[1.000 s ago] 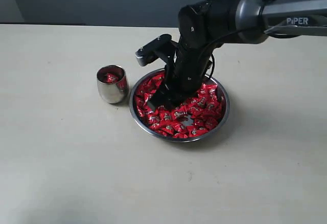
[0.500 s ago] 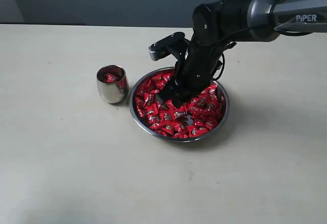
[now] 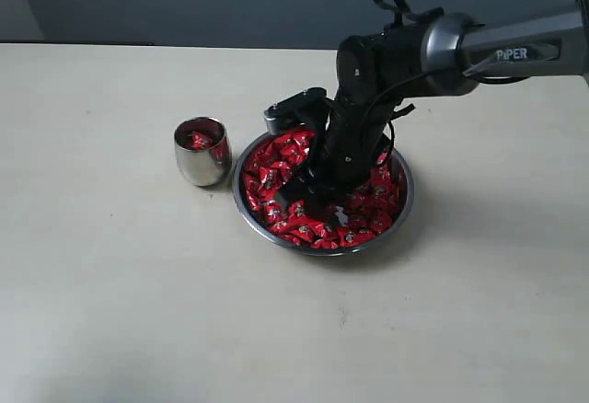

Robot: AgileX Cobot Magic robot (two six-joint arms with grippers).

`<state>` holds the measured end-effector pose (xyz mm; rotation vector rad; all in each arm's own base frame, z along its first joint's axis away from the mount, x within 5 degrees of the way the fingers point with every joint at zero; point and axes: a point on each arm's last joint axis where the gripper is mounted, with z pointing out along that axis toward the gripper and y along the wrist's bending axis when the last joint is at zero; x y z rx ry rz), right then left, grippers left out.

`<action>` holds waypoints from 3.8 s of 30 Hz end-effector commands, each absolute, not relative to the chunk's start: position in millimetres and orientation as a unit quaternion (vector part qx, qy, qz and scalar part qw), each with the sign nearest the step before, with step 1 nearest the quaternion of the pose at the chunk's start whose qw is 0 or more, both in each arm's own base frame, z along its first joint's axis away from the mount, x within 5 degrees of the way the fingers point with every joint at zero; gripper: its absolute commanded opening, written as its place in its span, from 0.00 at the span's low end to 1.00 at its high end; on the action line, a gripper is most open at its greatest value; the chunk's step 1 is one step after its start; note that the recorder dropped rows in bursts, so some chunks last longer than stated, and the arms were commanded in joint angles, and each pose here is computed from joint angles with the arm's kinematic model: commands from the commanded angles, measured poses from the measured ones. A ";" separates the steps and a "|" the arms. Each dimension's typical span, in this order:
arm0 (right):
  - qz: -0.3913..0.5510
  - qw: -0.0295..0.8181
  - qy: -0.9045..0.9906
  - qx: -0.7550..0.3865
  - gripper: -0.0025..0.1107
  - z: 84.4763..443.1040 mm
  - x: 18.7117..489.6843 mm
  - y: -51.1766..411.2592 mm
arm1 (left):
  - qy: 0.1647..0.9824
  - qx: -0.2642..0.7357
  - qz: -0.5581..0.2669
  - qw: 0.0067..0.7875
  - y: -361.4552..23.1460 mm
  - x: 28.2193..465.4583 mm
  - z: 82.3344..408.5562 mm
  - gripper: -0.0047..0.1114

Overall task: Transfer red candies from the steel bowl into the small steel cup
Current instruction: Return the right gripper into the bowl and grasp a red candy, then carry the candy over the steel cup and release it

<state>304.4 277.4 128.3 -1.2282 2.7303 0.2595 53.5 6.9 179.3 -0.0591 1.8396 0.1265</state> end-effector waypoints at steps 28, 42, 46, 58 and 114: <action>0.087 0.089 0.898 -0.421 0.38 164.3 299.4 271.9 | 0.789 -0.024 0.054 0.611 6.6 53.2 182.7 0.04; 0.078 0.069 0.902 -0.418 0.46 123.6 305.4 276.1 | 0.789 -0.024 0.054 0.611 6.6 53.2 182.7 0.04; 0.079 0.065 0.904 -0.416 0.20 120.2 305.2 276.4 | 0.789 -0.024 0.054 0.611 6.6 53.2 182.7 0.04; 0.096 0.123 0.895 -0.418 0.02 183.7 299.3 271.7 | 0.789 -0.024 0.054 0.612 6.6 53.3 182.9 0.04; 0.073 0.224 0.877 -0.419 0.17 271.5 329.9 361.8 | 0.789 -0.024 0.054 0.612 6.6 53.3 182.9 0.04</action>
